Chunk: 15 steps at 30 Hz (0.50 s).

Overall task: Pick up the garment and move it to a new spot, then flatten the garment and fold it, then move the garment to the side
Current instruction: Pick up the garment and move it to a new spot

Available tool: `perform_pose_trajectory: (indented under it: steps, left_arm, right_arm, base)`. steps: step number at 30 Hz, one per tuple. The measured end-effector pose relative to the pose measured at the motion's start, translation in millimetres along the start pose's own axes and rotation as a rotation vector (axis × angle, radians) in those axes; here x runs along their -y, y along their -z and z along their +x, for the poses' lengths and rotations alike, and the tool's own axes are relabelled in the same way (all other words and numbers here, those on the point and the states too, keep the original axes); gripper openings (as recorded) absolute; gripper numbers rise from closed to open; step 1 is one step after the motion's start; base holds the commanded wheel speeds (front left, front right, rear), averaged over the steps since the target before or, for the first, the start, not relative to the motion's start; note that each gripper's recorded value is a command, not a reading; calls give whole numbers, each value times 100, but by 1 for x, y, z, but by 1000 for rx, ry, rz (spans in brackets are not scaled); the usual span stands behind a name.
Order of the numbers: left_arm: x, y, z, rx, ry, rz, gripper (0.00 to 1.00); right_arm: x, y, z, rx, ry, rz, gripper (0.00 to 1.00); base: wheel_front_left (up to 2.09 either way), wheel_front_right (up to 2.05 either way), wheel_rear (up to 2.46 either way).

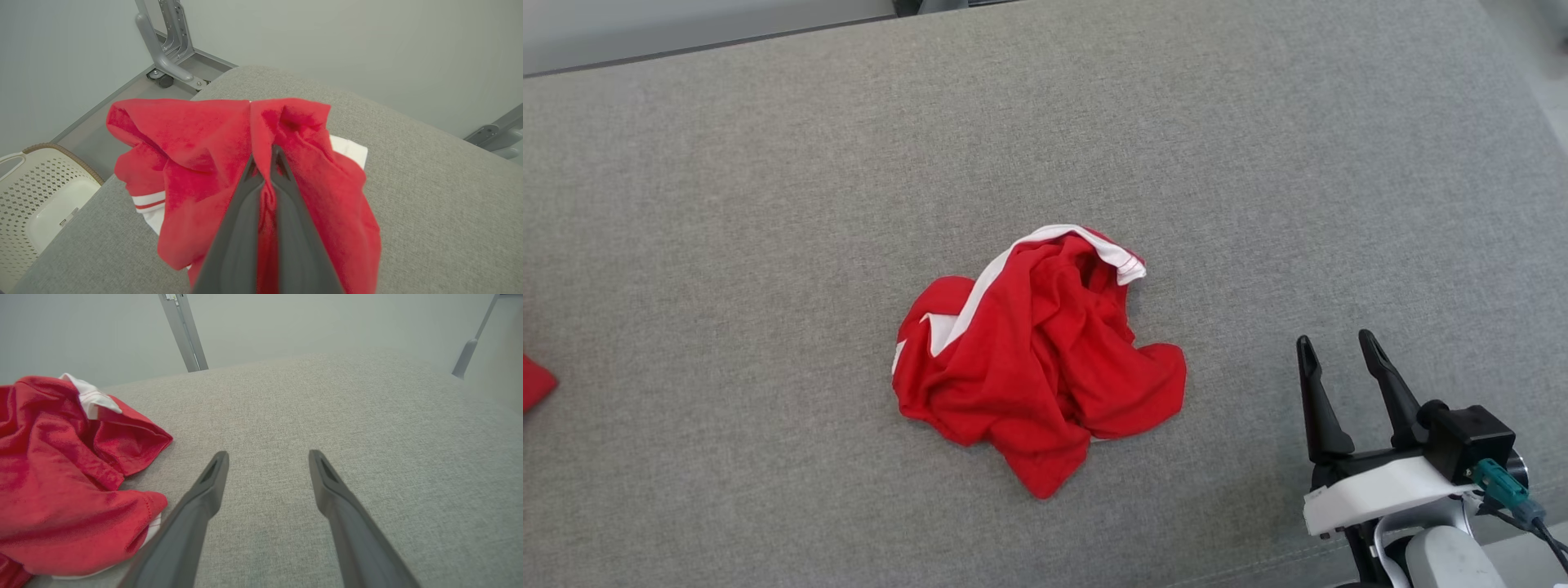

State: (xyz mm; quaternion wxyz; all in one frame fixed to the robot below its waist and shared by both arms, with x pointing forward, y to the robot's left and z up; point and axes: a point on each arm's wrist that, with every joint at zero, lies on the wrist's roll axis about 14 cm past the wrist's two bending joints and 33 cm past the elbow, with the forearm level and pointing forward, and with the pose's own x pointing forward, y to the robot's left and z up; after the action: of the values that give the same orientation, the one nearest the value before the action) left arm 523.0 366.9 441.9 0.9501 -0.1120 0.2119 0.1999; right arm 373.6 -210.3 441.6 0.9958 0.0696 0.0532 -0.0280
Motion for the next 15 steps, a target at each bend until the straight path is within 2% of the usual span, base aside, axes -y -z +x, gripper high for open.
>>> perform_pose_trajectory:
  steps: [1, 4, 9, 12, 15]
  left_arm:
    - [-1, -2, -1, 9, -3, -8, 99]
    - [-6, -12, -7, 40, -6, -31, 100]
    - [-1, -28, -23, 98, 59, -26, 100]
    - [-2, -51, -40, 203, 76, 17, 100]
    - [22, -70, -72, 325, 180, 34, 100]
  right_arm:
    - [-1, -1, 1, 4, -5, -1, 100]
    - [-7, -6, 1, 20, -24, 0, 100]
    - [-13, -17, -4, 53, -40, 2, 100]
    - [-15, -17, -16, 54, -47, 0, 100]
    - [-13, -24, -28, 78, -41, -4, 100]
  base:
    - [0, 0, 0]
    - [0, 0, 0]
    - [0, 0, 0]
    - [0, 0, 0]
    - [0, 0, 0]
